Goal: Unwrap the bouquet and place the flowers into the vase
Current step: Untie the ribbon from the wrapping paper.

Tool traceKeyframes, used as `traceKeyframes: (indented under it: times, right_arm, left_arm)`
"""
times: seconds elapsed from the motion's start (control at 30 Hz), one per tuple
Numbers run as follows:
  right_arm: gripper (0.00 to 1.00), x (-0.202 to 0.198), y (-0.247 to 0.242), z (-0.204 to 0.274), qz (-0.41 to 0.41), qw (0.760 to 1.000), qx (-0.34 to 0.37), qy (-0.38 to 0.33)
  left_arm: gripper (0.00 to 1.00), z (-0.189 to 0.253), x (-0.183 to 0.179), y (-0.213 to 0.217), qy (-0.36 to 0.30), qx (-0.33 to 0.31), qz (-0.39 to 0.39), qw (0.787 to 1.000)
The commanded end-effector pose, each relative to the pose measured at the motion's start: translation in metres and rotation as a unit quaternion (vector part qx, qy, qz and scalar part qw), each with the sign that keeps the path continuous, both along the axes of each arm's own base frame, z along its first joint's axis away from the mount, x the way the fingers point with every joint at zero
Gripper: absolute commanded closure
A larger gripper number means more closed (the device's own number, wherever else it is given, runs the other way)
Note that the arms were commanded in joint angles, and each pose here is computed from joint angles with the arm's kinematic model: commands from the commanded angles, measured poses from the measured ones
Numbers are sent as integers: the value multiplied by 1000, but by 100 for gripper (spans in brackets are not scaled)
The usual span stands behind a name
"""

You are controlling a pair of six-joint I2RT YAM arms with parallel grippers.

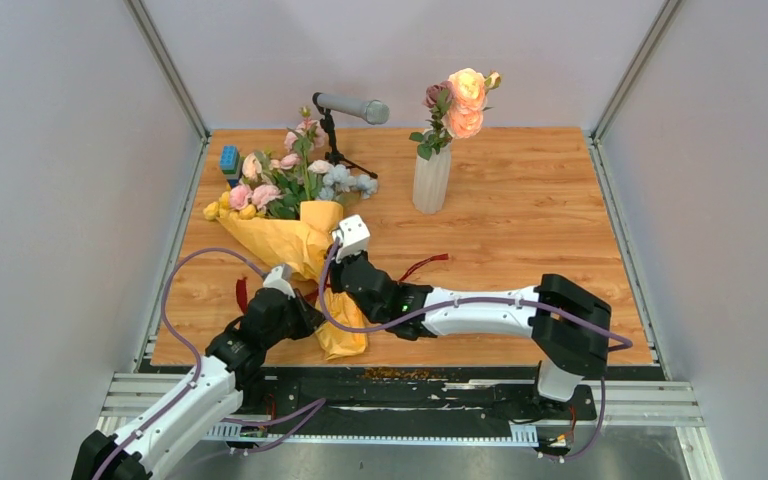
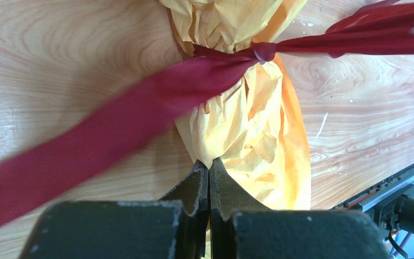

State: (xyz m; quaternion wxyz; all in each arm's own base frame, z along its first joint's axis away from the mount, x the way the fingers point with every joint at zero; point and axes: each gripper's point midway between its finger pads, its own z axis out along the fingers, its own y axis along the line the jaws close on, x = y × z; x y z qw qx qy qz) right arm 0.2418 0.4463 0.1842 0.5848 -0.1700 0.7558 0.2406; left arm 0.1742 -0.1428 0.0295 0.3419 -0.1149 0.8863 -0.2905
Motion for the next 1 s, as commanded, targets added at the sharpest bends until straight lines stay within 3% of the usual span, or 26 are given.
traceKeyframes:
  times: [0.0, 0.37, 0.47, 0.57, 0.67, 0.83, 0.97]
  right_arm:
    - [100, 14, -5, 88, -32, 992, 120, -24]
    - [100, 16, -11, 72, -24, 994, 107, -7]
    - [90, 20, -18, 67, -33, 995, 99, -2]
    - [71, 26, -31, 57, -41, 995, 87, 10]
    - [59, 33, -51, 40, -51, 995, 76, 35]
    - [47, 45, -84, 11, -47, 994, 58, 79]
    - [40, 36, -91, 3, 3, 997, 35, 65]
  left_arm:
    - [100, -30, -13, 25, 37, 63, 21, 997]
    - [100, -22, -10, 23, 28, 59, 19, 998]
    - [100, -13, -8, 20, 21, 55, 15, 998]
    - [79, -2, -6, 17, 13, 47, 9, 999]
    - [58, 14, -3, 13, 0, 39, 3, 999]
    - [42, 38, -8, 10, -6, 35, -18, 999]
    - [33, 54, -10, 1, -11, 13, -36, 999]
